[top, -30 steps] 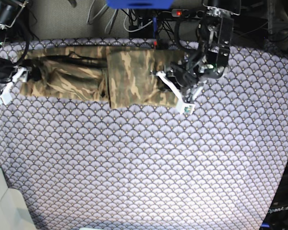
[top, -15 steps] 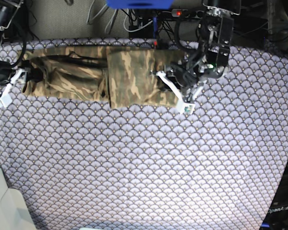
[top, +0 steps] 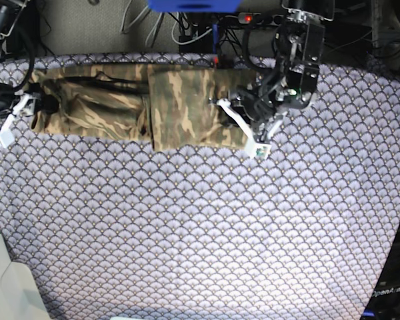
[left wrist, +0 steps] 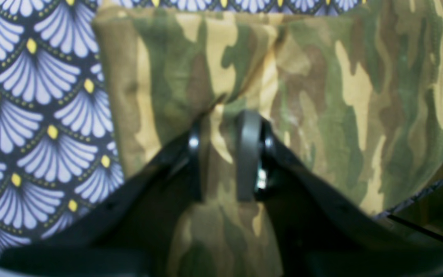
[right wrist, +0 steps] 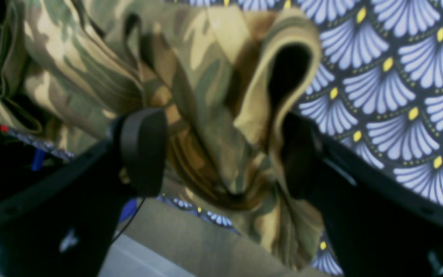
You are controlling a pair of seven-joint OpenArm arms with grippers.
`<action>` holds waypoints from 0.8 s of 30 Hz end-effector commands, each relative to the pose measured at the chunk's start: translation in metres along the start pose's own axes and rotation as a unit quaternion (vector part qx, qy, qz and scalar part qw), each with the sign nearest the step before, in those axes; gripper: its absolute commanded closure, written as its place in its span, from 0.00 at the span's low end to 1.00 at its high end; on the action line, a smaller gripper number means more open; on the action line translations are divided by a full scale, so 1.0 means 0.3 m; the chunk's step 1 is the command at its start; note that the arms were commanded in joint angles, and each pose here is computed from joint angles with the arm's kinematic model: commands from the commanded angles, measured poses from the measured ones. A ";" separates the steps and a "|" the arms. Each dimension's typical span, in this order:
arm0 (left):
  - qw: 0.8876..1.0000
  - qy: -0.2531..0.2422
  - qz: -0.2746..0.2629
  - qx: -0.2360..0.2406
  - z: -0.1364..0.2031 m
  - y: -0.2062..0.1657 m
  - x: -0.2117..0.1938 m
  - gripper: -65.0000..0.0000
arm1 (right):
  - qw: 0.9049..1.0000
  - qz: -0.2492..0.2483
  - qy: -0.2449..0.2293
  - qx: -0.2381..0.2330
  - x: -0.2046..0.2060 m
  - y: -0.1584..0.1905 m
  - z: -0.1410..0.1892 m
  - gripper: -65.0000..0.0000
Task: Fold the T-shirt properly
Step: 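Hold the strip with the left gripper while the right gripper grips its end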
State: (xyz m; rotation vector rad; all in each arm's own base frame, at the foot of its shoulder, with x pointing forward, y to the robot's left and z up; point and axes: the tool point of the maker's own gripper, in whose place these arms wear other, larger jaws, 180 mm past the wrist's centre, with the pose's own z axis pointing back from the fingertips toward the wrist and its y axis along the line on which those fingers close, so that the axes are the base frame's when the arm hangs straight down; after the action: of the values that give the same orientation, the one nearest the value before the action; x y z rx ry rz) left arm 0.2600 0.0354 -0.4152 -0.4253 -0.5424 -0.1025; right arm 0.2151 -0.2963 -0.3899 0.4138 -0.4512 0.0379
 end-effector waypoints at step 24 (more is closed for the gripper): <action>1.000 -0.004 -0.001 -0.002 0.010 -0.004 0.001 0.81 | 0.999 0.034 -0.022 0.015 0.045 0.017 -0.037 0.29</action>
State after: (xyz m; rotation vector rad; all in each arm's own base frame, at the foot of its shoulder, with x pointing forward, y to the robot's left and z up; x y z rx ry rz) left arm 0.2567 0.0356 -0.4170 -0.4260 -0.5404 -0.0989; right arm 0.2217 -0.2809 -0.4037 0.4394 -0.4668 0.0928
